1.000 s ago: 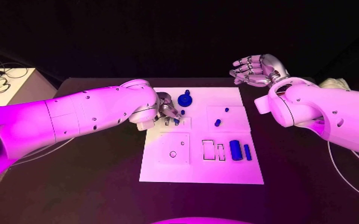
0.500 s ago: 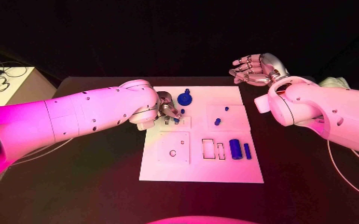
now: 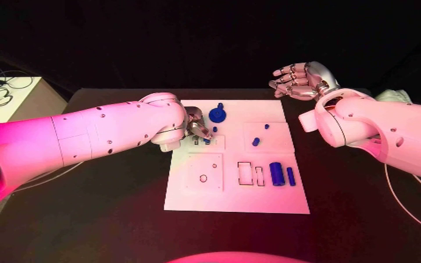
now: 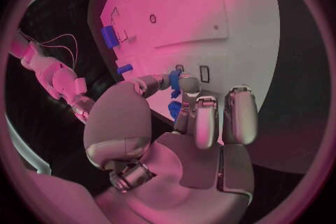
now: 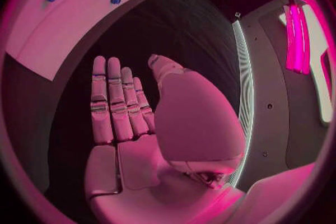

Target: Assemble the parts on the task board

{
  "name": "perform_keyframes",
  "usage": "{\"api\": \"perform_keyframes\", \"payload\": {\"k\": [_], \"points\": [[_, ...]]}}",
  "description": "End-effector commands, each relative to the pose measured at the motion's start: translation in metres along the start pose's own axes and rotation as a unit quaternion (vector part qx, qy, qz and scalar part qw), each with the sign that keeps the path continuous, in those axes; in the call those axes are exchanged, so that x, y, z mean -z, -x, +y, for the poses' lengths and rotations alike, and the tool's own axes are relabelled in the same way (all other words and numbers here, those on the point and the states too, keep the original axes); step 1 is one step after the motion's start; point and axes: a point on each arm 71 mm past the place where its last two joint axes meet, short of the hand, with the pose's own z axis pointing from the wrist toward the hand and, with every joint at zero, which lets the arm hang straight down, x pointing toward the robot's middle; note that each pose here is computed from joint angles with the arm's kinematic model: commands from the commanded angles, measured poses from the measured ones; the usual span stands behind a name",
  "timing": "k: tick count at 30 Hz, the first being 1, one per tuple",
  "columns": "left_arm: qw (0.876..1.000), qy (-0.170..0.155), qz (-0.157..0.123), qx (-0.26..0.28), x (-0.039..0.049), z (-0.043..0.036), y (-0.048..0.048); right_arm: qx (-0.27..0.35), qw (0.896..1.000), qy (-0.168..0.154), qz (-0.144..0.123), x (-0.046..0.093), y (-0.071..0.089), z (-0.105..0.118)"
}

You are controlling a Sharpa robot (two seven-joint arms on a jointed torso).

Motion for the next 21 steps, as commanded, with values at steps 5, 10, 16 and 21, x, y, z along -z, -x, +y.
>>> {"api": "perform_keyframes", "payload": {"k": [5, 10, 16, 21], "points": [[1.0, 0.005, 0.007, -0.018, -0.0005, 0.0013, -0.0038, 0.005, 1.0, 0.005, 0.012, -0.0001, -0.0024, 0.0006], [1.0, 0.004, 0.008, -0.017, -0.0003, 0.0013, -0.004, 0.005, 1.0, 0.005, 0.013, -0.0003, -0.0029, 0.0003], [1.0, 0.003, 0.01, -0.017, -0.0003, 0.0009, -0.0046, 0.006, 1.0, 0.005, 0.014, -0.0003, -0.0036, -0.0002], [1.0, 0.003, 0.014, -0.015, -0.0001, 0.0013, -0.0052, 0.006, 1.0, 0.004, 0.014, -0.0003, -0.0038, -0.0007]]}}
